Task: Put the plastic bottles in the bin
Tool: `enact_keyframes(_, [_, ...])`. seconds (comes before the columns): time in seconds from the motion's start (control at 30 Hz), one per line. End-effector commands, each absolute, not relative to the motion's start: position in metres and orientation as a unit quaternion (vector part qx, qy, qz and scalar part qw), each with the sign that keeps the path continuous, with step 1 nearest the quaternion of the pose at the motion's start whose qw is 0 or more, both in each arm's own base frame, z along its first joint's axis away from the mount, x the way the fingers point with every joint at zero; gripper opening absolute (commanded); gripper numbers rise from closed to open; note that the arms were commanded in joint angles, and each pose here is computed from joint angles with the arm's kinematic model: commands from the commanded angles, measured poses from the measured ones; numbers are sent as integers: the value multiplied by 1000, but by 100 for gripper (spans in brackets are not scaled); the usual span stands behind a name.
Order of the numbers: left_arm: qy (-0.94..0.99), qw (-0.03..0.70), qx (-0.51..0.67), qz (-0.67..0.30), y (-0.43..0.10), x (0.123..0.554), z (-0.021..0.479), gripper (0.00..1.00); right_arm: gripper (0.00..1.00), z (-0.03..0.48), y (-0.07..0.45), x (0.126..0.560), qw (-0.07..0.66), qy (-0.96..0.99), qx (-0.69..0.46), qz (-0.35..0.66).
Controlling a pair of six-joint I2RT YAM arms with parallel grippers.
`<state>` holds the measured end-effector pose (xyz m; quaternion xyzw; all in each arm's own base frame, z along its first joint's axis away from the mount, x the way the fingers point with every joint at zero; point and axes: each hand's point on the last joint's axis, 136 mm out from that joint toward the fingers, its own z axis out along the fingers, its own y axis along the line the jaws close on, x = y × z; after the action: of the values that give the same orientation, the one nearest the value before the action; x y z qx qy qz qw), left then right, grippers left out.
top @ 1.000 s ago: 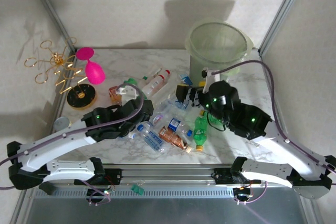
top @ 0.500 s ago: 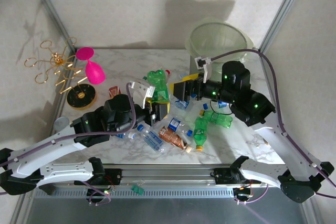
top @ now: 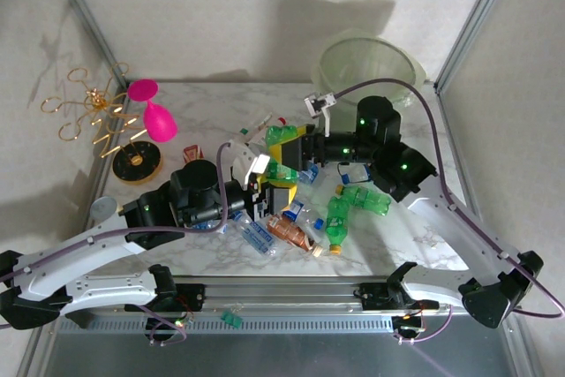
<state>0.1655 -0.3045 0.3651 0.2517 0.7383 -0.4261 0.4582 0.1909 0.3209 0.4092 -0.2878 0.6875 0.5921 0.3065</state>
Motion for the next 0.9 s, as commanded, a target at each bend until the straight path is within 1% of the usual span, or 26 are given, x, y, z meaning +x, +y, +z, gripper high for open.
enact_keyframes(0.0, [711,466,275,-448,-307,155,377,38,84,412,327,183,287,668,-296,619])
enact_keyframes(0.07, [714,464,278,-445,-309,155,375,39,75,410,327,182,282,666,-295,625])
enact_keyframes(0.17, [719,462,281,-436,-310,157,370,41,59,413,326,182,285,664,-289,628])
enact_keyframes(0.2, [721,461,281,-434,-310,158,369,46,55,415,325,182,289,665,-286,627])
enact_keyframes(0.23, [722,462,280,-432,-310,158,369,50,54,417,324,183,293,665,-284,626])
enact_keyframes(0.27, [724,462,278,-430,-310,160,369,55,54,418,322,184,298,665,-281,624])
enact_keyframes(0.3, [727,465,273,-425,-308,162,369,68,54,420,320,187,303,668,-276,621])
enact_keyframes(0.33, [730,468,268,-420,-306,164,370,90,54,422,319,188,308,670,-272,618])
enact_keyframes(0.37, [733,476,257,-413,-303,168,374,99,54,424,317,189,315,673,-270,612])
enact_keyframes(0.5, [720,517,212,-411,-282,175,404,99,56,435,289,223,382,694,-213,572])
enact_keyframes(0.6, [711,564,155,-390,-255,187,423,99,57,440,264,258,438,723,-154,511])
enact_keyframes(0.67, [717,604,81,-337,-223,206,425,99,57,445,246,282,471,739,-119,467])
enact_keyframes(0.73, [722,629,37,-286,-200,218,418,98,57,452,221,307,507,749,-77,418])
enact_keyframes(0.87, [733,645,-20,-212,-170,231,402,99,56,457,169,359,557,757,8,342])
